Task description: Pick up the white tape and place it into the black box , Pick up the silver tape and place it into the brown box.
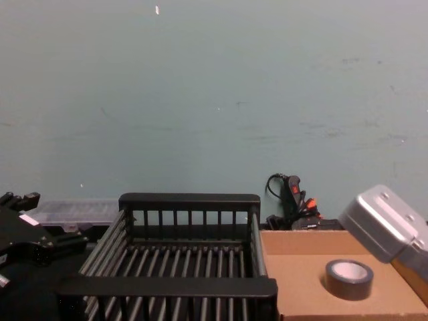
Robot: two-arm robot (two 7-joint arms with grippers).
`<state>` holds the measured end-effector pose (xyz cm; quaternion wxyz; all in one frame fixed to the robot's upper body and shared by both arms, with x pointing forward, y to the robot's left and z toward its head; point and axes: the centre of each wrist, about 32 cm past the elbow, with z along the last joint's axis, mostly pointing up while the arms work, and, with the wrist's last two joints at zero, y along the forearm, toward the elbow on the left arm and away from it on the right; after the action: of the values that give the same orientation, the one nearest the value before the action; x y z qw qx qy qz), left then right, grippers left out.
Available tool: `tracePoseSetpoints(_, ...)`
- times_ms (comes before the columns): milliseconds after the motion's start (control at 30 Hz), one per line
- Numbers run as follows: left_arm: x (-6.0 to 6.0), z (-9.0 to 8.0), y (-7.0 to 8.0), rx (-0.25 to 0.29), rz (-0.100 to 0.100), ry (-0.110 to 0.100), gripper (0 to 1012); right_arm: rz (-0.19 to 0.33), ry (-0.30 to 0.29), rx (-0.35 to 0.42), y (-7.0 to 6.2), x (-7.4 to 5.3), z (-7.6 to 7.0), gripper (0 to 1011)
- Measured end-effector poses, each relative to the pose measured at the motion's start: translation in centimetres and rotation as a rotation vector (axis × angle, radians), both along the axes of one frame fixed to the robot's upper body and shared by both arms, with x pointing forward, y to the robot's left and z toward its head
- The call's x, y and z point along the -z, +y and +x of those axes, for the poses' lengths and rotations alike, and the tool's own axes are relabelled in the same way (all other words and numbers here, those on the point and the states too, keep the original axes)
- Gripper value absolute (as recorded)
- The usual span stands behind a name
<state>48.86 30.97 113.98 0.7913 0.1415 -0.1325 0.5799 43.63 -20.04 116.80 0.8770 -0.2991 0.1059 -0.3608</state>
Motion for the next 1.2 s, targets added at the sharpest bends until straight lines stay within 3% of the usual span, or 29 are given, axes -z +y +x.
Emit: tracePoseSetpoints(1200,0.00,0.00,0.00,0.000,0.000,0.000,1001,-0.011,-0.019,-0.015,0.44,-0.01,0.36,1002)
